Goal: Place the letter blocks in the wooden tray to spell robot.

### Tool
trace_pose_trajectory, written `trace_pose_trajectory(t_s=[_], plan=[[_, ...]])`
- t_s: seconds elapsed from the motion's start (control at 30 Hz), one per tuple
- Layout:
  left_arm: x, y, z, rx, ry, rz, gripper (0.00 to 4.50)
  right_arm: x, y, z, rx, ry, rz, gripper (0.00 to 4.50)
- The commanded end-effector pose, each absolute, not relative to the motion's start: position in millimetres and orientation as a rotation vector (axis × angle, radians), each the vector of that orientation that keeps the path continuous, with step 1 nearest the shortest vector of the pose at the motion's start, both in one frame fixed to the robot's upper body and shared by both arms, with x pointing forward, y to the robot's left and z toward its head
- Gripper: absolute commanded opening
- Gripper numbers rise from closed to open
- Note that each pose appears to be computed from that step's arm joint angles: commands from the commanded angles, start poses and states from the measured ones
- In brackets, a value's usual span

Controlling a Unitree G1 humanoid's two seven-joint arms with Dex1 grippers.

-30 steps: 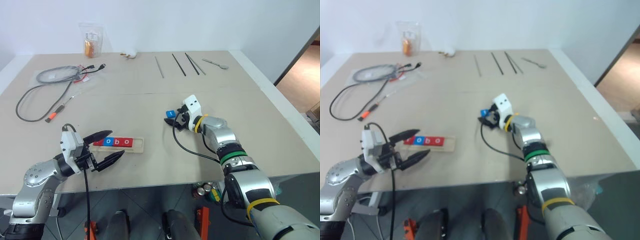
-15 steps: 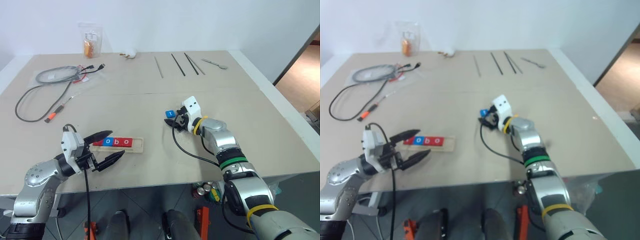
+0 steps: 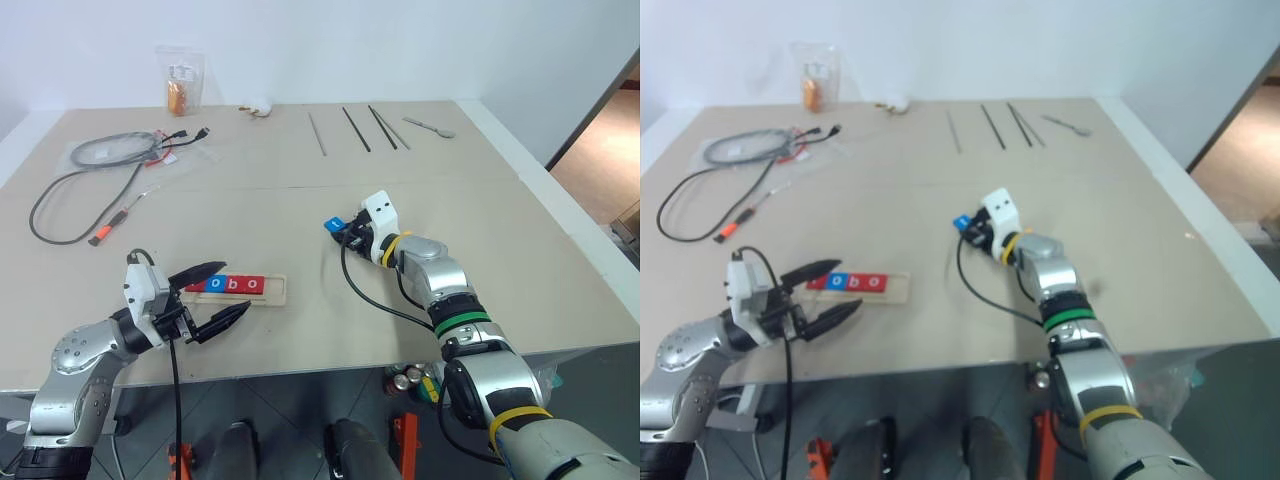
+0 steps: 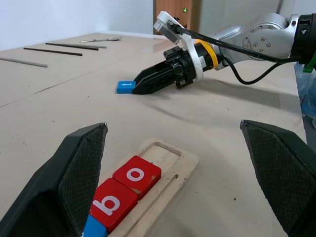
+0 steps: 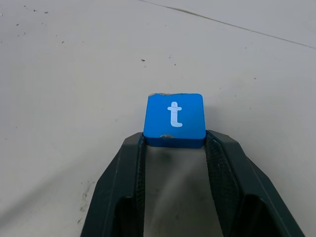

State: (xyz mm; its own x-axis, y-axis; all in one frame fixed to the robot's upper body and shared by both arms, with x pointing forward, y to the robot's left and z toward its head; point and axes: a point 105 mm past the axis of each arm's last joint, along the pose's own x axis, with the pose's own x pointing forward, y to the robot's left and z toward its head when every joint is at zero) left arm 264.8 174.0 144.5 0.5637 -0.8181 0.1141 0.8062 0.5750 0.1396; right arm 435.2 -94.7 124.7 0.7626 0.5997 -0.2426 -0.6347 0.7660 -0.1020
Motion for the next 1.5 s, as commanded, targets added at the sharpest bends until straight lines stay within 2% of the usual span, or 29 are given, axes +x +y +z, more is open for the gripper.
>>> trace_pose_trajectory(t_s=[0.03, 0.33, 0.6, 0.8, 1.17, 1.5], plan=[[264, 182, 153, 0.107, -0.206, -0.937, 4.5, 430, -97, 148, -0.185, 0.147, 0.686, 1.17], [268, 180, 150, 0.098, -0.211, -0.949, 4.5, 364, -101, 147, -0.159, 0.266, 0.717, 1.17], [279, 168, 149, 0.077, -0.224, -1.015, 4.5, 329, -112, 138, -0.131, 0.381, 0.591, 1.17], [285, 160, 146, 0.061, -0.219, -1.07, 4.5, 320, -127, 122, -0.156, 0.442, 0.452, 1.17], [294, 144, 141, 0.031, -0.213, -1.154, 4.5, 333, -155, 140, -0.019, 0.381, 0.147, 1.17], [299, 136, 140, 0.02, -0.213, -1.187, 4.5, 333, -137, 141, 0.064, 0.412, 0.124, 1.17]])
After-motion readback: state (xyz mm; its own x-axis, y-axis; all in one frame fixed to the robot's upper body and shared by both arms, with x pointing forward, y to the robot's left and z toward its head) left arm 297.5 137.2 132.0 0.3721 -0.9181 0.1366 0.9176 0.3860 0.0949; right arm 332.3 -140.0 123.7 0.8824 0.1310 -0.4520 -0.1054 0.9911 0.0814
